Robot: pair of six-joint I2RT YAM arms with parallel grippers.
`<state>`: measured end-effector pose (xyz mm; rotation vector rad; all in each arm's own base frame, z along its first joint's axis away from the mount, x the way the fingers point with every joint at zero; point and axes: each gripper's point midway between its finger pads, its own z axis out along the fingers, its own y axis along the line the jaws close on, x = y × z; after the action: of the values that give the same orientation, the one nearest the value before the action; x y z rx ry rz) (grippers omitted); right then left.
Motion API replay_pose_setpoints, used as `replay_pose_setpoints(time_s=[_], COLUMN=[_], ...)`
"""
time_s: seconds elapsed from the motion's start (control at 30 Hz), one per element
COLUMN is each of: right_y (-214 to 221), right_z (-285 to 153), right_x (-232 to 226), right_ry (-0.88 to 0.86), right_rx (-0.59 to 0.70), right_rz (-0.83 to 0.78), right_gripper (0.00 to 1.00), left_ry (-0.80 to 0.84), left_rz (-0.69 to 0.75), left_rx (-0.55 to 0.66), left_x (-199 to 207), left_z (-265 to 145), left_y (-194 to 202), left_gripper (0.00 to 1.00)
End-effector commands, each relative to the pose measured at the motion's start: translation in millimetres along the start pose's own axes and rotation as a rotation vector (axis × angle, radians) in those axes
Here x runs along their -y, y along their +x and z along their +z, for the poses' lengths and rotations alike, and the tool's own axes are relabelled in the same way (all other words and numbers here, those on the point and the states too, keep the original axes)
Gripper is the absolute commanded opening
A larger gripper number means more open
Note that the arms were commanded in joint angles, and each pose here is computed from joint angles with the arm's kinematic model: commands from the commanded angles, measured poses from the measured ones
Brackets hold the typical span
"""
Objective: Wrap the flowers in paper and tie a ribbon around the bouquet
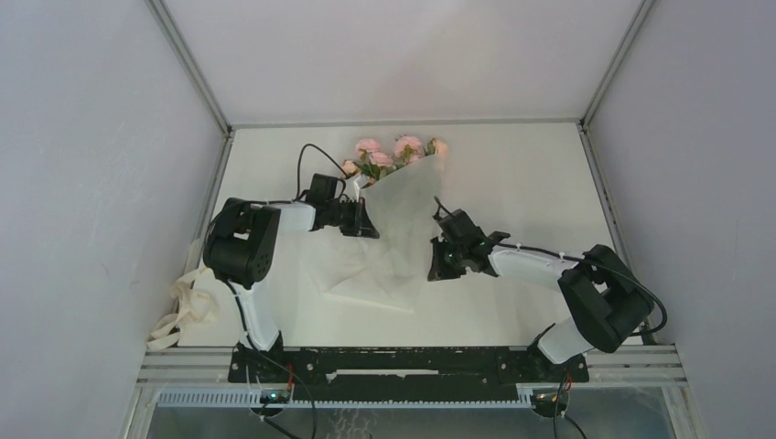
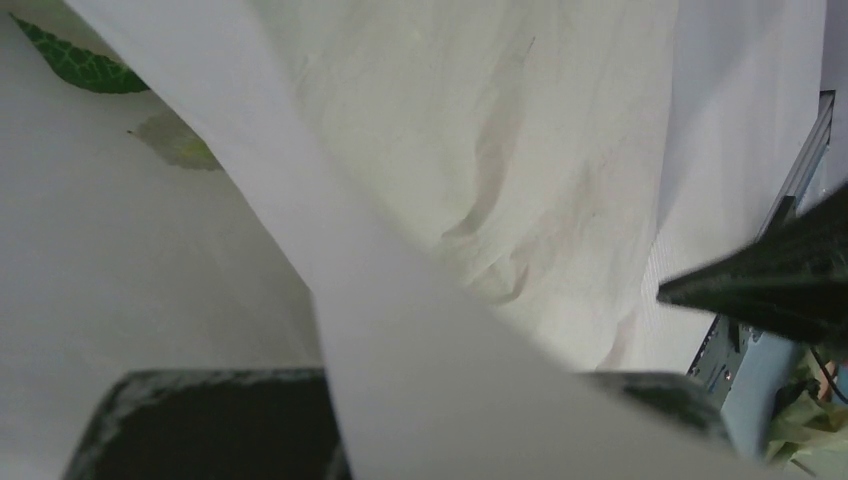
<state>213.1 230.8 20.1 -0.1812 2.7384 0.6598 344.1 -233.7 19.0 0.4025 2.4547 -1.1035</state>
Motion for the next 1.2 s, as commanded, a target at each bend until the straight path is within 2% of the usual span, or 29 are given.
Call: replay_pose_setpoints(time_s=[0.0,0.1,0.27,0.33,0.43,0.53,0.7,0.8,0.9,1.03,1.17], right_y=[-16,-6,26,38,41,38,39,41,41,39,39], right_z=[-13,0,38,44,46,47,49,51,50,50,51], right_x=[-70,-101,-108,-107,-102,-94,-94,-94,-95,-96,-96], right_ry=[-0.161,-0.251,-0.246,-0.238,-0.218,-0.194,-0.182,-0.180,-0.181,-0.183,-0.184], right_rx=[0.073,0.039,-0.106,-0.153,-0.176,-0.183,-0.189,-0.197,-0.193,-0.189,-0.190], right_rz=[-0.198,-0.236,-0.243,-0.257,-0.258,-0.234,-0.235,-0.236,-0.244,-0.250,-0.255], right_gripper=[0.00,0.00,0.00,0.00,0.00,0.00,0.00,0.00,0.00,0.00,0.00], left_ry=[-0.018,-0.018,-0.021,-0.023,-0.048,-0.091,-0.203,-0.362,-0.490,-0.536,-0.549], left_rz=[0.005,0.002,0.005,0.020,0.035,0.057,0.052,-0.067,-0.249,-0.424,-0.532], left_rx=[0.005,0.002,0.000,0.002,-0.003,0.021,0.114,0.189,0.234,0.208,0.136], left_x=[-7,-8,-8,-7,-8,-9,-18,-50,-90,-110,-118], left_z=[1,1,1,-1,-7,-25,-92,-139,-172,-179,-167], left_y=[3,4,4,1,-6,-24,-56,-58,-31,14,50], left_gripper=[0.00,0.00,0.00,0.05,0.16,0.34,0.58,0.71,0.80,0.83,0.87])
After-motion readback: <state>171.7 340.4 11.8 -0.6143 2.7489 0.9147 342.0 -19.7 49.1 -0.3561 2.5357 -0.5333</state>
